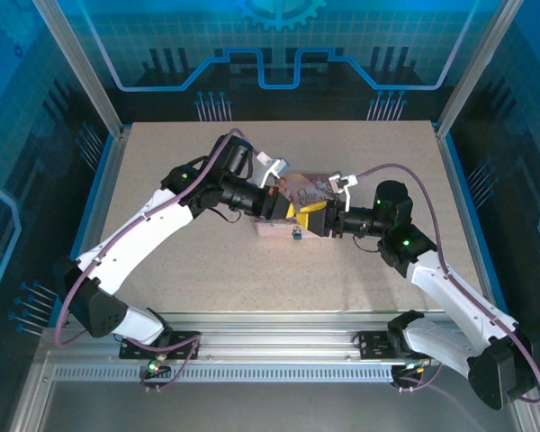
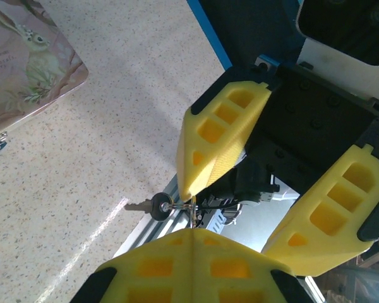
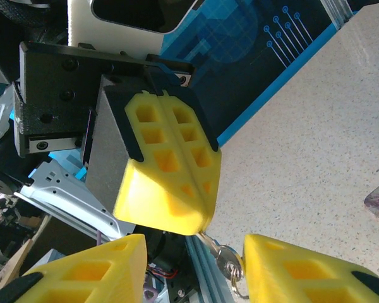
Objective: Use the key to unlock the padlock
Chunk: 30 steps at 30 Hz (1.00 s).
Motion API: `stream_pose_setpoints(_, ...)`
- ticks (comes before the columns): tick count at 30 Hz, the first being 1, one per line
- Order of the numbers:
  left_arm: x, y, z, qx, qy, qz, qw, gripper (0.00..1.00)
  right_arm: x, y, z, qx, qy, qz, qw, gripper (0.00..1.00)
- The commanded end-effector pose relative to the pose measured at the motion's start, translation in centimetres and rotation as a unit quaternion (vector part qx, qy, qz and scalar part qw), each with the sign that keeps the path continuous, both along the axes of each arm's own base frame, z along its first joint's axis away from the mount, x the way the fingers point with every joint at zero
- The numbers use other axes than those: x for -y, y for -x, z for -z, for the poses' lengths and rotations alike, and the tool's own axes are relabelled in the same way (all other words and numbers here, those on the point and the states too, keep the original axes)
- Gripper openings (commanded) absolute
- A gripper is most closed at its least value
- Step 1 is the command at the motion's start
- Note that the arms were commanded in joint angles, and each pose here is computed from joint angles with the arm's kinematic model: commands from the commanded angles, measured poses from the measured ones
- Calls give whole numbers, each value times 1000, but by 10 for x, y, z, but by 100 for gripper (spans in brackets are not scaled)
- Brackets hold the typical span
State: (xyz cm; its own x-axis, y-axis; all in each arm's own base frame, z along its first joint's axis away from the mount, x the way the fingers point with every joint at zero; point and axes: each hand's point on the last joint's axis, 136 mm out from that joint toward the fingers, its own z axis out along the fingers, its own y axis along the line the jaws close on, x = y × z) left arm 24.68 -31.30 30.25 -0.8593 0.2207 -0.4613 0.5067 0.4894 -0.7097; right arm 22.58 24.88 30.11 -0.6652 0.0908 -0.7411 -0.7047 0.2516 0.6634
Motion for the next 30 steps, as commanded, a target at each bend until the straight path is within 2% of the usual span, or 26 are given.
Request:
stream_pose_setpoints(1,-2,7,-13,-1,24,5,1000,0,1,1,-3,8,-3,-4,1000,49)
stream_pose_setpoints(4,-3,6,-12,-2,23,3,1000,0,1,1,-5,10,-6,-8,1000,43)
stream_pose_setpoints(10,-5,2,-8,-6,22,-4,1000,0,1,5,-4,13,-4,-15,1000,20)
stream_pose_setpoints(17,-5,1,-8,-7,25,-3,1000,0,1,8,-6,20,-5,-20,1000,0)
stream_pose_setpoints(22,-8,-5,-9,-7,33,-17,999,0,1,7,-7,22,-3,-16,1000,0)
stream_pose_setpoints(23,-10,-7,-11,-7,37,-24,999,6,1,7,-7,23,-2,-11,1000,0)
stream_pose_setpoints(24,-13,-11,-12,-8,43,-36,998,21,2,5,-8,23,-1,-5,1000,0)
stream_pose_setpoints(26,-21,-18,-16,-4,61,-59,996,41,5,2,-8,24,1,9,1000,0)
stream_pose_setpoints(30,-33,-24,-29,19,109,-95,989,57,10,-4,-13,25,-2,41,999,0)
